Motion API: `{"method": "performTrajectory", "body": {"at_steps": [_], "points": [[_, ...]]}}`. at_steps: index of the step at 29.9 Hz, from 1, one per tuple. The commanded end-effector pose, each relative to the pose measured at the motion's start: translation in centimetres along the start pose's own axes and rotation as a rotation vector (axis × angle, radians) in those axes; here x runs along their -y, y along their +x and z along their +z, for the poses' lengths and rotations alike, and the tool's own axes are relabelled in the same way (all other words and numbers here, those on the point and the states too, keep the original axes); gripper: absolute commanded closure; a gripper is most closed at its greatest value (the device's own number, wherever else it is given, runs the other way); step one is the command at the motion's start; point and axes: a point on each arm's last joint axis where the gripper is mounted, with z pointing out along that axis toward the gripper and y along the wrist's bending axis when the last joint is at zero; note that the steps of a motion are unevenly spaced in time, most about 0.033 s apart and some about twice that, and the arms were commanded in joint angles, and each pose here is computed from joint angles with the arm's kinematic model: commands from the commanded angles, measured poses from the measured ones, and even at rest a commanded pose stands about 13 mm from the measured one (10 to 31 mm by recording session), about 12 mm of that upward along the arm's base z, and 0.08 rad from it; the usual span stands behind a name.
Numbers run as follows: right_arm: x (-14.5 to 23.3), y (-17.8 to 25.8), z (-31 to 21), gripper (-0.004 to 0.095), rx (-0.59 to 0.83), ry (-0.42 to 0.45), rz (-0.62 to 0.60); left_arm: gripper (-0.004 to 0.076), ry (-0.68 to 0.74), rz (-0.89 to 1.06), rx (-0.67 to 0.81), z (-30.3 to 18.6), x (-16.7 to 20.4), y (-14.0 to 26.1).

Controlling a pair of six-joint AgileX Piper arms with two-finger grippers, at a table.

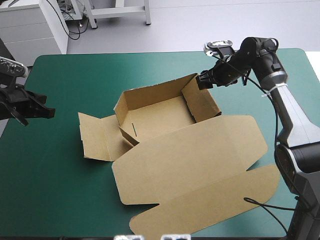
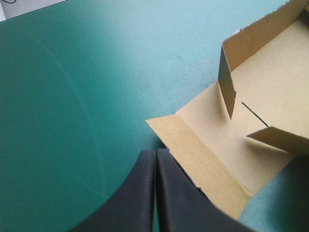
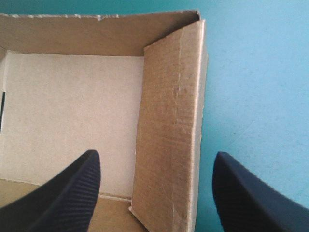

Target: Fold the box

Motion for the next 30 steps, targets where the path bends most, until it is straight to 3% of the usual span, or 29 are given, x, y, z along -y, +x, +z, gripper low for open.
{"method": "performTrajectory", "body": {"at_steps": [1,10,17,24,27,30], "points": [[-1.5,-0.4,-4.7,0.0361,0.109,0.008,-0.045,0.0731,-0.025,-0.003,0.086,-1.3,0.3,-0.9],[-0.6,-0.3,-2.5,0.038,0.04,0.086,-0.078,0.0731,0.007,-0.012,0.084,-1.3,0.6,-0.9],[-0.9,0.0,3.3,0.038,-0.094,0.119,-0.133,0.0731,0.016,-0.014,0.086,-1.3,0.7,-0.9],[-0.3,1.1,8.2,0.0384,-0.206,0.09,-0.082,0.0731,0.019,-0.013,0.085,-1.3,0.8,-0.9],[-0.3,1.2,8.6,0.0459,-0.214,0.08,-0.076,0.0731,0.019,-0.013,0.085,-1.3,0.8,-0.9],[-0.3,1.2,8.5,0.0657,-0.212,0.083,-0.078,0.0731,0.02,-0.014,0.086,-1.3,0.8,-0.9]]}}
